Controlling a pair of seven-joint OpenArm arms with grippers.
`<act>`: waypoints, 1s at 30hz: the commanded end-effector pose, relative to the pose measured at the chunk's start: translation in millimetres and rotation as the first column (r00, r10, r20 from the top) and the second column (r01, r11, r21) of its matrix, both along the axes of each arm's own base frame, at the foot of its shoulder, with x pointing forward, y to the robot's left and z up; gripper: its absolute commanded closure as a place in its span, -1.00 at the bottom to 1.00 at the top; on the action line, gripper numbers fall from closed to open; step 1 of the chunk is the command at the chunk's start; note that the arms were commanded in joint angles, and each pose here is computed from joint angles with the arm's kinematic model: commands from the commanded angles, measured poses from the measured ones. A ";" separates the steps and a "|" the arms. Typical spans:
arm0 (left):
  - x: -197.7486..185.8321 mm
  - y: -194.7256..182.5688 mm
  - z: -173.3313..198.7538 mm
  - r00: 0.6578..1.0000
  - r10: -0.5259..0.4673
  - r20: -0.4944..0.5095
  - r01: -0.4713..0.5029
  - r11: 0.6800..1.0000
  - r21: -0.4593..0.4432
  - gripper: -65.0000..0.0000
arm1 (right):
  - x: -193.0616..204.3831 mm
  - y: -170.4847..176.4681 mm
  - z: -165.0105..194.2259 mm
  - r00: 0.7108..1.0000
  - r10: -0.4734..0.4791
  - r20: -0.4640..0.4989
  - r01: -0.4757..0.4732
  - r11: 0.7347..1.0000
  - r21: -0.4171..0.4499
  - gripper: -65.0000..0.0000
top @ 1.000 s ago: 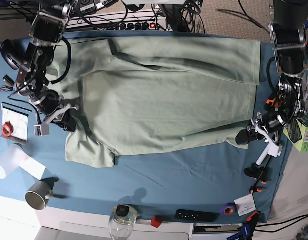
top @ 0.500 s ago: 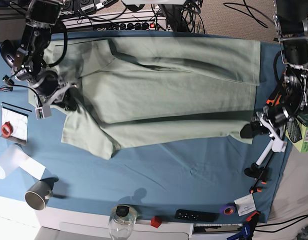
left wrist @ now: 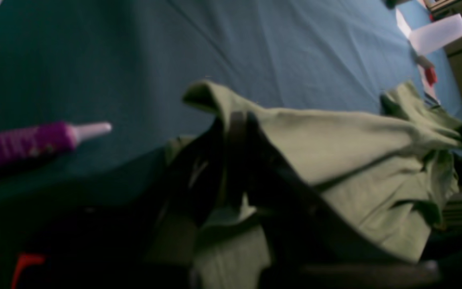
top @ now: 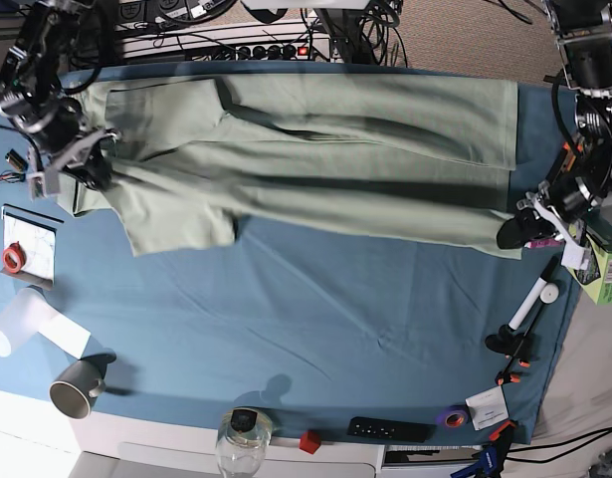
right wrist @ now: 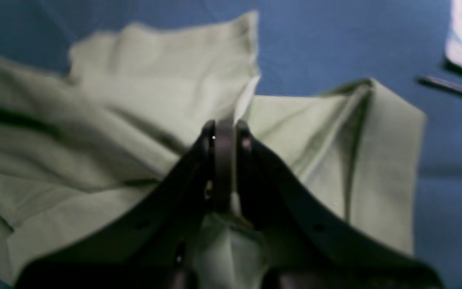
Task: Fold the T-shirt properly
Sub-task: 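Pull both hem corners over toward the shoulder edge, folding the shirt lengthwise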
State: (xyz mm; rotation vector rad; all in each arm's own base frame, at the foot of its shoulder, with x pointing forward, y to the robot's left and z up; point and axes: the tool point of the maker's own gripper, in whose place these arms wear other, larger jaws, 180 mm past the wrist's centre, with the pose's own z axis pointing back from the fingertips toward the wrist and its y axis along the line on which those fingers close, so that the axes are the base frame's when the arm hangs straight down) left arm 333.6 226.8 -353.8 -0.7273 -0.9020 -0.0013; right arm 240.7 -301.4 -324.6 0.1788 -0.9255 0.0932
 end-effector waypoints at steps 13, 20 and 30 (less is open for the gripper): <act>-18.4 4.0 -1.5 1.000 0.003 -0.012 -0.004 0.999 -0.036 1.00 | -19.1 -12.5 6.3 0.999 -0.032 -0.008 0.032 0.999 0.017 1.00; -38.7 2.9 -16.5 0.998 0.006 -0.062 -0.009 0.999 -0.051 1.00 | -22.2 -12.4 2.0 0.999 -0.031 -0.034 0.031 0.999 0.012 1.00; -46.7 -9.1 -23.8 0.996 -0.005 -0.087 -0.003 0.996 -0.091 1.00 | -31.8 -11.1 -15.2 0.995 -0.053 -0.090 0.052 0.999 -0.017 1.00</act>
